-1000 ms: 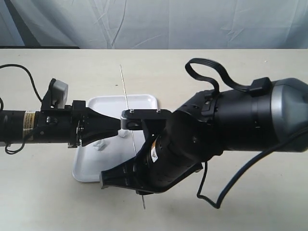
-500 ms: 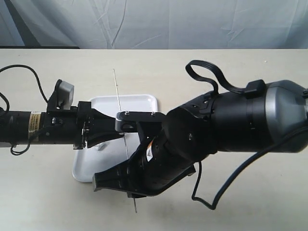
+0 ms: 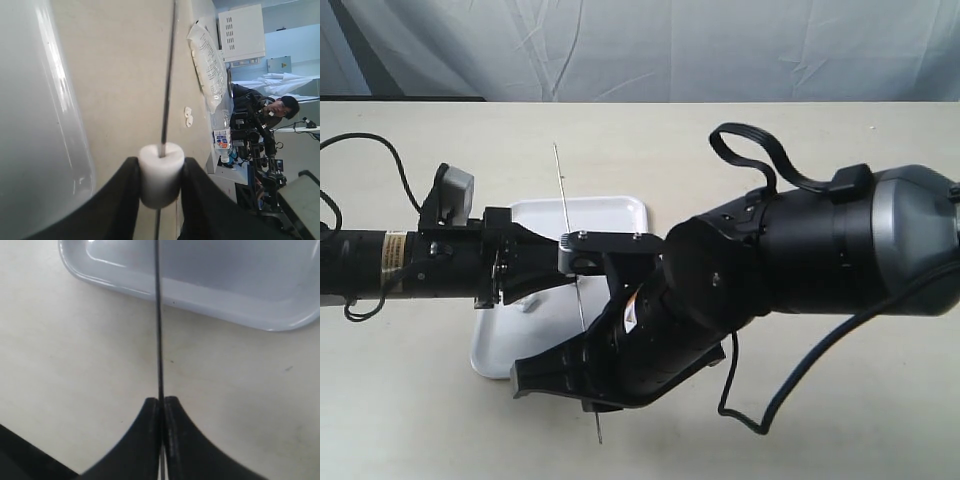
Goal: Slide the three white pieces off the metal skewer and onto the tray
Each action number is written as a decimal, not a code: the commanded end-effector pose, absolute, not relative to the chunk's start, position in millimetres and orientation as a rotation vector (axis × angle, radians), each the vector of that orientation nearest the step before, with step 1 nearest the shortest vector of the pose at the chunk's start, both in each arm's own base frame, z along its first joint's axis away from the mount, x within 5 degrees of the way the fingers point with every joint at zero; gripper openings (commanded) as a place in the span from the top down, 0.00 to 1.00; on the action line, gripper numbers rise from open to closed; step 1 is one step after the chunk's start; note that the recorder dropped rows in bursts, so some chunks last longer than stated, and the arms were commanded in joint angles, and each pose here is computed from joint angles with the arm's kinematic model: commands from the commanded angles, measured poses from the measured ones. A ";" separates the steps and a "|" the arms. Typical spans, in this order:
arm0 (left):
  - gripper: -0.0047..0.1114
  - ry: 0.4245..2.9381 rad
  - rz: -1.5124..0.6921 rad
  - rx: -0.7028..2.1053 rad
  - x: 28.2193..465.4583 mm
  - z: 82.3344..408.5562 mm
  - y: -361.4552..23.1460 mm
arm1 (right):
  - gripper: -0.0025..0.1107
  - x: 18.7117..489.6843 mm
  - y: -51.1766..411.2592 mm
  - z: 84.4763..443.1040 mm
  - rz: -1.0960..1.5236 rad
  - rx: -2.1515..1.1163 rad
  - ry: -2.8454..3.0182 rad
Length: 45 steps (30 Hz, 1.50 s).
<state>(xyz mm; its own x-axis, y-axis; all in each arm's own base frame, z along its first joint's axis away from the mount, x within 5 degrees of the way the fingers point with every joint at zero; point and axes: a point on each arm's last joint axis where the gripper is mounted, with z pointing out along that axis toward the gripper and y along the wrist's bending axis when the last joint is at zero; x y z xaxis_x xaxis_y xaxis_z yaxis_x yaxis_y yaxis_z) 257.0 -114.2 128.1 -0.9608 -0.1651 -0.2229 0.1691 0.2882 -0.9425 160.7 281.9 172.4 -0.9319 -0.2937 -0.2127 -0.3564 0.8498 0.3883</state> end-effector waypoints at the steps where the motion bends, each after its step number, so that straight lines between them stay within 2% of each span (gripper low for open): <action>1: 0.71 2.253 -1.731 0.002 258.1 133.0 -115.7 | 0.99 159.8 284.1 173.4 0.681 -0.534 2.875; 4: 0.74 2.253 -1.731 0.002 258.1 133.0 -115.7 | 0.99 159.7 284.2 173.4 0.683 -0.532 2.875; 10: 0.86 2.250 -1.728 0.004 258.3 133.0 -115.7 | 0.99 159.6 284.1 173.3 0.681 -0.540 2.875; 23: 0.86 2.170 -1.705 -0.112 268.1 136.2 -110.4 | 0.99 130.5 297.0 172.4 0.678 -0.719 2.864; 39: 0.86 2.130 -1.609 -0.285 280.3 134.2 -54.4 | 0.99 96.2 296.2 166.7 0.570 -0.913 2.961; 45: 0.86 2.113 -1.590 -0.332 282.2 134.1 -43.0 | 0.99 77.2 280.2 145.0 0.493 -0.921 3.017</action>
<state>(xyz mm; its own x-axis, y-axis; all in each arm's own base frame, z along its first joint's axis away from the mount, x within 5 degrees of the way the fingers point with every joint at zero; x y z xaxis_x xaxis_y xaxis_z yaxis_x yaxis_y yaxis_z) 264.3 -58.1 127.2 -0.9369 -0.2710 -0.2211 0.1336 0.3070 -0.9423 102.2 297.7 160.8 -0.8583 -0.4756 -0.1927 -0.5126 0.7770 0.3653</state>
